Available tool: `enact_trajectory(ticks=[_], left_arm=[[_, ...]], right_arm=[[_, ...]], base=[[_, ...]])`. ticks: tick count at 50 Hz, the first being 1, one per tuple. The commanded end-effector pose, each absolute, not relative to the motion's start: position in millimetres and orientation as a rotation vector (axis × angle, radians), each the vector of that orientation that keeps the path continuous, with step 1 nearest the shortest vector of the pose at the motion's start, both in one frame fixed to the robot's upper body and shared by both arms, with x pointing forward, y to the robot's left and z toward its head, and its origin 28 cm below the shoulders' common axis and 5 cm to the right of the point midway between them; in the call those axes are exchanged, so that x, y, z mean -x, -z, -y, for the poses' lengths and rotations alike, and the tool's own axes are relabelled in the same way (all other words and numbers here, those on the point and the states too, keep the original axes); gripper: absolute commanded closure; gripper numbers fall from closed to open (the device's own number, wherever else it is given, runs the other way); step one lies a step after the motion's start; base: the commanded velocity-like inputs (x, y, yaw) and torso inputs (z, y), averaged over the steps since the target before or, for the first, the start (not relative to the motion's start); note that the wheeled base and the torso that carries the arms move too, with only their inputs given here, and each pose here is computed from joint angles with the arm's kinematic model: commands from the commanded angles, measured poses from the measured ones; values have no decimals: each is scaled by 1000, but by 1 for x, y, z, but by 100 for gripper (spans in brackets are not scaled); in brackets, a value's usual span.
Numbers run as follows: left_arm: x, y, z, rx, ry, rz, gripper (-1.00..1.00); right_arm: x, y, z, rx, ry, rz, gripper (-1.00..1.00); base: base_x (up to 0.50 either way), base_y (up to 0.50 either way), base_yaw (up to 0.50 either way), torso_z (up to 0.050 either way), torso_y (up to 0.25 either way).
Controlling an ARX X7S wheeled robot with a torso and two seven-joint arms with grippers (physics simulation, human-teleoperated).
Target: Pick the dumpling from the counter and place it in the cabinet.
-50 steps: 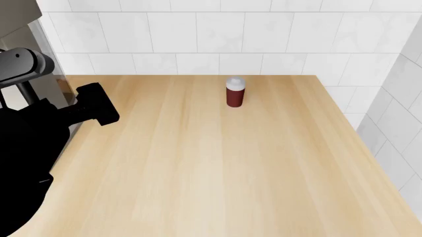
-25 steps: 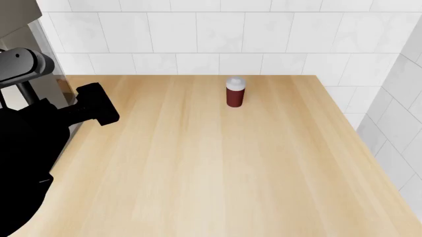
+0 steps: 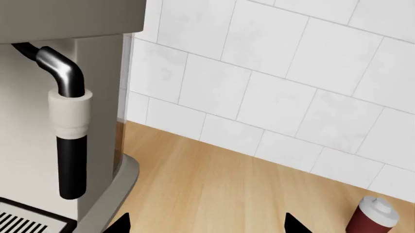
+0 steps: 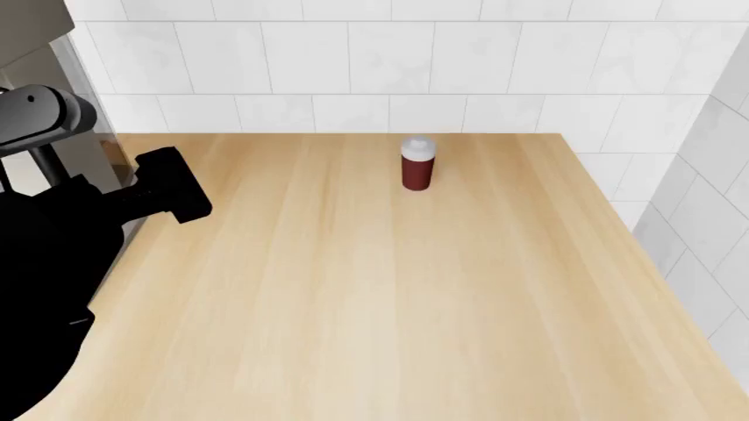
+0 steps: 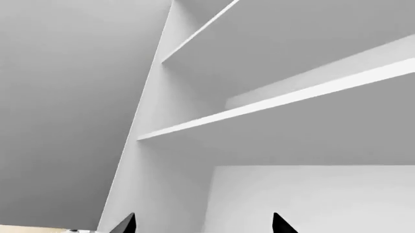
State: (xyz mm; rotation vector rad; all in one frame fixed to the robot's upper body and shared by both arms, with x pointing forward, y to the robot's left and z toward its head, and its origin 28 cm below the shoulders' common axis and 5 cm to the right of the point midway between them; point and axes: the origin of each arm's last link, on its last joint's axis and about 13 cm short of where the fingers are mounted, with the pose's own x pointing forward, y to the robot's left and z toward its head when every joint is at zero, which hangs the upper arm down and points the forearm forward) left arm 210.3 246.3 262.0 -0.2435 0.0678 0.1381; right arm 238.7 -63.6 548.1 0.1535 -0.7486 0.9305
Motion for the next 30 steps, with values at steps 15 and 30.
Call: enact_trajectory(ticks=[15,30], left_arm=[[-210,-261,-246,244,-135,-69,-100],[-209,-261,-246,244,-135,-70,-100]], right_arm=[[-218,-534,59,-262,-1192,657,-100],[-218,-519,57,-271,-1284,496,-100]], base=[[0,0,0,0,0],[0,0,0,0,0]])
